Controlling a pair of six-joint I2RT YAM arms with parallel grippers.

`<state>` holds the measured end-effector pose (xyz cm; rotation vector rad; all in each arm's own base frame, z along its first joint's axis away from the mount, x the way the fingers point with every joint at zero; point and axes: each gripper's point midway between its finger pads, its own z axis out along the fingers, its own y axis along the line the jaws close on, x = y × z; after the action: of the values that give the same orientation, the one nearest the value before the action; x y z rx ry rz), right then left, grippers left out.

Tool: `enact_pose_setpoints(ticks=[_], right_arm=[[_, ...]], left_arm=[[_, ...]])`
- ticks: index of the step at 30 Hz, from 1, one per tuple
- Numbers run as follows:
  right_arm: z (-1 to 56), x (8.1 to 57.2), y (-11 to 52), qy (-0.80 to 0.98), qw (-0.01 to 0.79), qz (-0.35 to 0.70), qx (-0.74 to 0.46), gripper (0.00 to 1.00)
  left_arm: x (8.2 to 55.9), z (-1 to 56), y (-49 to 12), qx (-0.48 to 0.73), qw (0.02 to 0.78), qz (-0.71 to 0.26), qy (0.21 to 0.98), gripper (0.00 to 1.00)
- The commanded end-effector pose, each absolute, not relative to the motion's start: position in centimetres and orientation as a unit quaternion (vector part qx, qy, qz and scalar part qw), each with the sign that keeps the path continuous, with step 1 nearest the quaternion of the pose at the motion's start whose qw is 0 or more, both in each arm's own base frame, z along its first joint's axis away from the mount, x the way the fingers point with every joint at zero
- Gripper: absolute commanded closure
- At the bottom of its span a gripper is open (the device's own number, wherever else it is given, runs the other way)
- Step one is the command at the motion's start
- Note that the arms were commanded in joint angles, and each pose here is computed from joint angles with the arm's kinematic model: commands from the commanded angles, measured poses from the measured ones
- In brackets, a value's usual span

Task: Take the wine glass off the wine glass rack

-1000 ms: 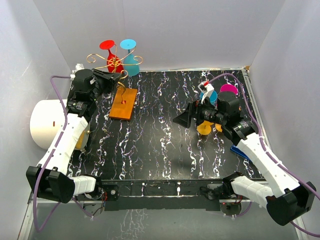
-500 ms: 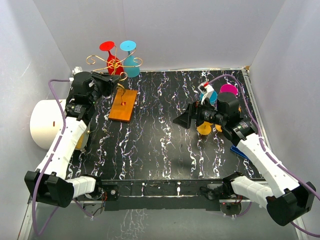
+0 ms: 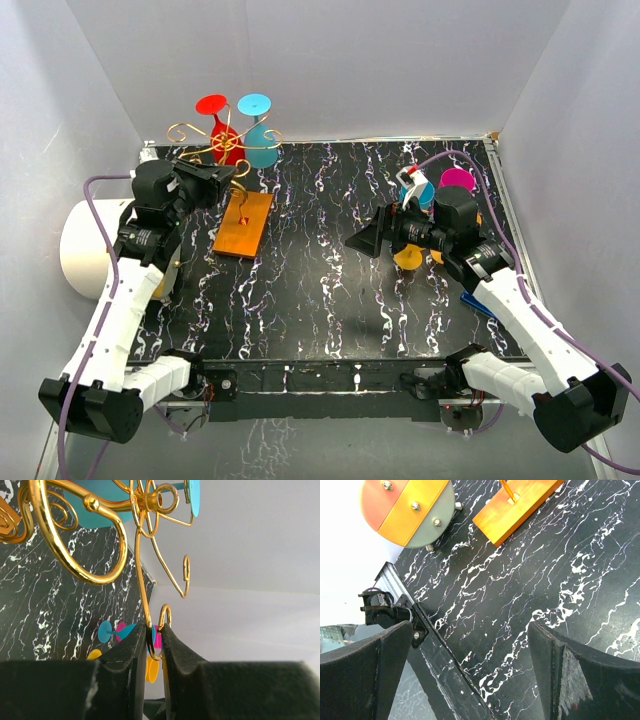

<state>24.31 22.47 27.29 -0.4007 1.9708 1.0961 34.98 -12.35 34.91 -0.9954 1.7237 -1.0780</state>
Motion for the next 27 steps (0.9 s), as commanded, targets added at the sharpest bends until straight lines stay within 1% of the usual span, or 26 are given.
enact_pose_setpoints(ticks=[1,13,16,22,25,27], right_arm=[[29.3,24.2,23.0,0.753,0.442,0.456,-0.173,0.02],[29.3,24.3,23.3,0.749,0.440,0.465,-0.173,0.01],[29.4,24.4,23.4,0.747,0.440,0.466,-0.174,0.02],[29.5,24.5,23.4,0.745,0.444,0.465,-0.175,0.02],[29.6,24.6,23.4,0.744,0.447,0.462,-0.181,0.02],[29.7,24.6,23.4,0.744,0.448,0.459,-0.185,0.02]], left_arm=[[32.1,38.8,-12.5,-0.357,0.448,-0.468,0.673,0.99],[28.3,36.5,-11.9,-0.369,0.425,-0.456,0.689,0.97],[27.9,36.2,-12.0,-0.370,0.422,-0.461,0.687,0.91],[27.0,35.5,-11.6,-0.367,0.416,-0.433,0.711,0.80],[26.1,35.2,-11.0,-0.364,0.419,-0.408,0.725,0.71],[25.3,35.1,-10.5,-0.362,0.421,-0.391,0.734,0.61]])
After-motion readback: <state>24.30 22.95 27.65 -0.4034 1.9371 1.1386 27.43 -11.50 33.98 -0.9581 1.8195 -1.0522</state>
